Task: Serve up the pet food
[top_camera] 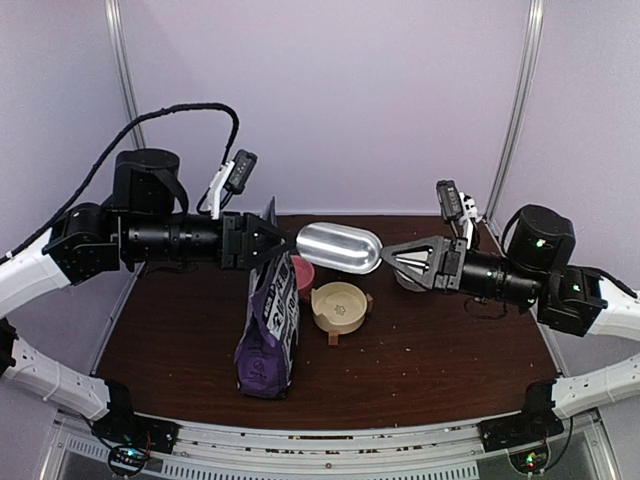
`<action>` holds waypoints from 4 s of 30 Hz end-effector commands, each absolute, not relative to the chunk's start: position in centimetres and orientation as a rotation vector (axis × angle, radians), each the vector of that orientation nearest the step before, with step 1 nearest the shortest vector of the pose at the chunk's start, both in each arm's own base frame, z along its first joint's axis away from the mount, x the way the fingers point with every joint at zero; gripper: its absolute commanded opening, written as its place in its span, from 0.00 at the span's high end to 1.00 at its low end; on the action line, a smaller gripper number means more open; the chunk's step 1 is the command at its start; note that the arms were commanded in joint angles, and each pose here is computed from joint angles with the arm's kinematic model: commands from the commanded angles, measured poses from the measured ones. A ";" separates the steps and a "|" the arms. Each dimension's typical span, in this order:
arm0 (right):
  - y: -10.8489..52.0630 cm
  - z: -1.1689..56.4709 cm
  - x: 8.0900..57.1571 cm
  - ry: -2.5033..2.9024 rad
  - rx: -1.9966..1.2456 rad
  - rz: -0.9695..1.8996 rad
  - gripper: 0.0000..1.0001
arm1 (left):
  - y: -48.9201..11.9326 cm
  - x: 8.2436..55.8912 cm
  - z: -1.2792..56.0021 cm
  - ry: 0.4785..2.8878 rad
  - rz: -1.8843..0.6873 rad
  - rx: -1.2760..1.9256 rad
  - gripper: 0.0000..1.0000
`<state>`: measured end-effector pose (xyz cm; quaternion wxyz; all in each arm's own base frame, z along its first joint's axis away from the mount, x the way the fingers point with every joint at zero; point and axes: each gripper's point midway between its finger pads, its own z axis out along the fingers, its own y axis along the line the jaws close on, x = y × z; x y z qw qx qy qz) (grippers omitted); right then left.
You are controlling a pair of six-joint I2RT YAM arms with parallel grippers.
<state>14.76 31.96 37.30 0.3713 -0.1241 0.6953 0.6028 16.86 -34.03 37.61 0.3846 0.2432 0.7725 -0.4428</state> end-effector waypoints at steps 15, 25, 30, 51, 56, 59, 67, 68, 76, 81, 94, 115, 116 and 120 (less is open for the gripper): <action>28.8 36.1 18.6 1.894 -0.238 1.104 1.00 | -28.1 22.6 36.3 2.105 -0.880 0.383 0.06; 28.6 35.5 19.2 1.916 -0.242 1.040 1.00 | -27.9 24.0 33.1 2.199 -0.831 0.322 0.03; 28.6 35.6 19.3 1.919 -0.257 1.015 1.00 | -27.8 24.8 30.6 2.257 -0.802 0.290 0.03; 27.7 33.0 20.3 2.001 -0.234 0.873 1.00 | -26.9 26.0 30.4 2.307 -0.669 0.319 1.00; 27.2 33.0 20.7 2.018 -0.211 0.816 1.00 | -20.2 27.7 33.1 2.293 -0.369 0.307 1.00; 27.0 33.0 20.8 2.022 -0.203 0.804 1.00 | -14.6 28.7 36.5 2.259 -0.137 0.263 1.00; 27.2 33.0 20.6 2.020 -0.165 0.860 1.00 | -12.3 28.6 42.2 2.150 -0.052 0.285 1.00; 27.2 33.0 20.5 2.017 -0.161 0.872 1.00 | -13.2 28.7 41.8 2.144 -0.108 0.298 1.00; 27.1 31.7 19.4 2.022 -0.160 0.929 1.00 | -22.8 24.3 31.6 2.183 -0.667 0.504 1.00; 27.6 30.6 18.9 2.050 -0.183 0.929 1.00 | -27.4 19.5 24.9 2.295 -0.679 0.634 1.00; 33.7 30.4 14.3 2.048 -0.409 1.142 1.00 | -34.1 17.2 23.0 2.272 -0.858 0.559 1.00; 41.2 25.7 15.1 2.177 -0.465 1.039 1.00 | -34.7 17.4 24.3 2.239 -0.858 0.558 1.00; 41.7 25.8 15.2 2.169 -0.465 1.043 1.00 | -34.8 17.3 24.5 2.234 -0.865 0.564 1.00; 44.0 26.0 15.9 2.151 -0.480 1.051 1.00 | -34.9 17.0 25.3 2.203 -0.882 0.586 1.00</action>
